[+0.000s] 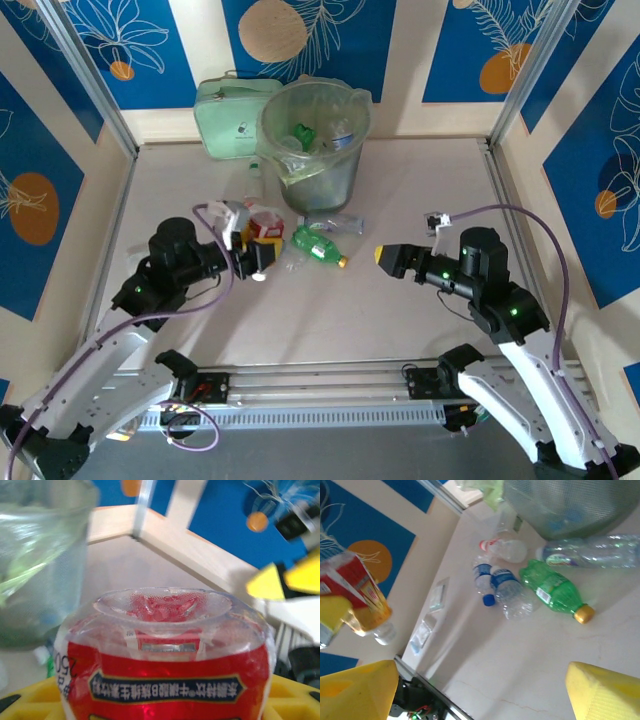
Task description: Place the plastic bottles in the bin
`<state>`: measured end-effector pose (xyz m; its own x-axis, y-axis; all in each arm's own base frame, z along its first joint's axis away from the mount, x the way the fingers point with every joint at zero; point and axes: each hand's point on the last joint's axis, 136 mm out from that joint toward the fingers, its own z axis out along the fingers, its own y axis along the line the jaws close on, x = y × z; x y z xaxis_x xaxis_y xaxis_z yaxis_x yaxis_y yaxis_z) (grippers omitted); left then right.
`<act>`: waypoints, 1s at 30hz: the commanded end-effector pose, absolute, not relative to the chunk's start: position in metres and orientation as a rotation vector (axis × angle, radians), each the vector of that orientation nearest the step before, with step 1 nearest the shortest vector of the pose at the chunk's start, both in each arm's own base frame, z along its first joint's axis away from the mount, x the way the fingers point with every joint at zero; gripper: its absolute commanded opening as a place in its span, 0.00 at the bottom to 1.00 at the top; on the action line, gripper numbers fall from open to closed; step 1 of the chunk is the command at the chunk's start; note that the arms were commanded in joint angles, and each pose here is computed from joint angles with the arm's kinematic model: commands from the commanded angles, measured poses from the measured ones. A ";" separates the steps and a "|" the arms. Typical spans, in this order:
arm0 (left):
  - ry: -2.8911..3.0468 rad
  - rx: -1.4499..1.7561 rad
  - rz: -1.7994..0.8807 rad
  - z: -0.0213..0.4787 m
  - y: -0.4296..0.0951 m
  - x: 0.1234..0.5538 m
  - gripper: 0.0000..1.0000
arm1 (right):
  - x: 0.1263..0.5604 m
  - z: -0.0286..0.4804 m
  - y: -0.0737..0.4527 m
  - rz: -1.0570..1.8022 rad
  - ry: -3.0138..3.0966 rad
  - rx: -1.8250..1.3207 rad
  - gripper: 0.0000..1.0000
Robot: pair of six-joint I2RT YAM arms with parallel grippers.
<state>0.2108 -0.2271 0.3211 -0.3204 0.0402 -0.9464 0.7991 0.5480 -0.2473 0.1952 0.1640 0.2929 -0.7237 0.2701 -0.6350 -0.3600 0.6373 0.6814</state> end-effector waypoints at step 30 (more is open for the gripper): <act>1.363 1.109 -0.778 0.328 -0.279 0.187 0.42 | 0.182 0.346 0.335 1.099 2.029 -0.724 1.00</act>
<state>0.1881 -0.2768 0.3219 0.0631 0.1915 -0.9795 0.9348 0.3323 0.1252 0.1821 0.3343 0.3358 -0.6313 -0.1385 -0.7631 -0.7184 0.4752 0.5080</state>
